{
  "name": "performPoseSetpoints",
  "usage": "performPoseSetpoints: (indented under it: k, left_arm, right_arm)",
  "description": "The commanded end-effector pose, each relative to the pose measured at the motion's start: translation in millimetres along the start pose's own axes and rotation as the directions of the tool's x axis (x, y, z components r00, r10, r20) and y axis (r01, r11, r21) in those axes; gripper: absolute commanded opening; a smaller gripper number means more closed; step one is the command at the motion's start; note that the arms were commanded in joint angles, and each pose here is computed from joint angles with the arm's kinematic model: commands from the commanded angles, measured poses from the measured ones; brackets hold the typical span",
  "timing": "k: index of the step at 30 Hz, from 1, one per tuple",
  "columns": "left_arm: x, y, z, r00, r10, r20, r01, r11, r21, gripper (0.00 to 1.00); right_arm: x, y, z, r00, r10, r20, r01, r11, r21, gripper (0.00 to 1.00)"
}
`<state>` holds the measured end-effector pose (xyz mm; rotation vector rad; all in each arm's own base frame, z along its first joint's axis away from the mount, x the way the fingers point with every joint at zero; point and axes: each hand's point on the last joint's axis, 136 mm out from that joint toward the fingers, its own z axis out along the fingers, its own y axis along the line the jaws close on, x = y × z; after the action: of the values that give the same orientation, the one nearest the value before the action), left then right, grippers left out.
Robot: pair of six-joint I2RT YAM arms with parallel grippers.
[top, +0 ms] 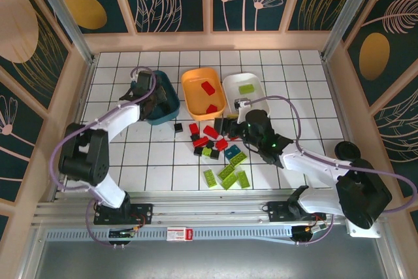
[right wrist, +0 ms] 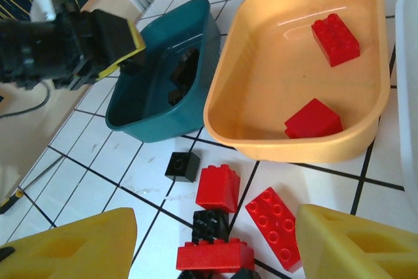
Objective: Sort the legos into containers by color
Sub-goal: Place the lego in the container, then pick up the lego from the bottom-center of the table.
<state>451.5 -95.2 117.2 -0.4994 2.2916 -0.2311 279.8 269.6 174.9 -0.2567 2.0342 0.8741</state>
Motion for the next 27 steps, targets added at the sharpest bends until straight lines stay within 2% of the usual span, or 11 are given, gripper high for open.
performPoseSetpoints:
  k: [1,3,9,14,17,20,22,25,27]
  left_arm:
    - [-14,-5,20,1.0,0.003,0.002,-0.003,1.0,0.01,0.28]
    - [-12,-3,30,1.0,-0.002,-0.016,0.002,1.0,0.002,0.33]
    - [-26,-18,32,1.0,-0.014,-0.009,0.014,0.999,0.042,0.64]
    - [-48,-46,-9,0.998,-0.047,0.032,0.04,0.982,0.185,0.81]
    - [-55,-66,-58,0.994,-0.063,0.086,0.035,0.954,0.298,0.87]
    - [-35,-82,-102,0.993,-0.05,0.106,0.005,0.921,0.389,0.9]
    - [-12,-84,-124,0.994,-0.043,0.103,-0.005,0.902,0.432,0.91]
    - [20,-68,-146,0.995,-0.062,0.076,0.019,0.881,0.472,0.98]
    - [38,-49,-154,0.996,-0.073,0.06,0.036,0.884,0.467,0.98]
  right_arm:
    - [7,-7,-6,0.999,0.031,-0.016,-0.031,0.999,0.021,0.65]
    - [13,-9,-7,0.998,0.04,-0.038,-0.039,0.999,0.021,0.65]
    - [41,-24,-9,0.988,0.073,-0.135,-0.062,0.994,0.086,0.66]
    - [64,-41,-14,0.973,0.097,-0.208,-0.062,0.984,0.169,0.66]
    - [78,-50,-20,0.962,0.104,-0.252,-0.047,0.974,0.221,0.66]
    - [91,-50,-24,0.952,0.104,-0.288,-0.035,0.971,0.236,0.66]
    - [97,-35,-25,0.948,0.059,-0.313,0.001,0.982,0.189,0.65]
    - [112,3,-22,0.924,-0.05,-0.379,0.088,0.993,0.083,0.64]
    - [125,21,-20,0.895,-0.11,-0.433,0.141,0.989,0.04,0.63]
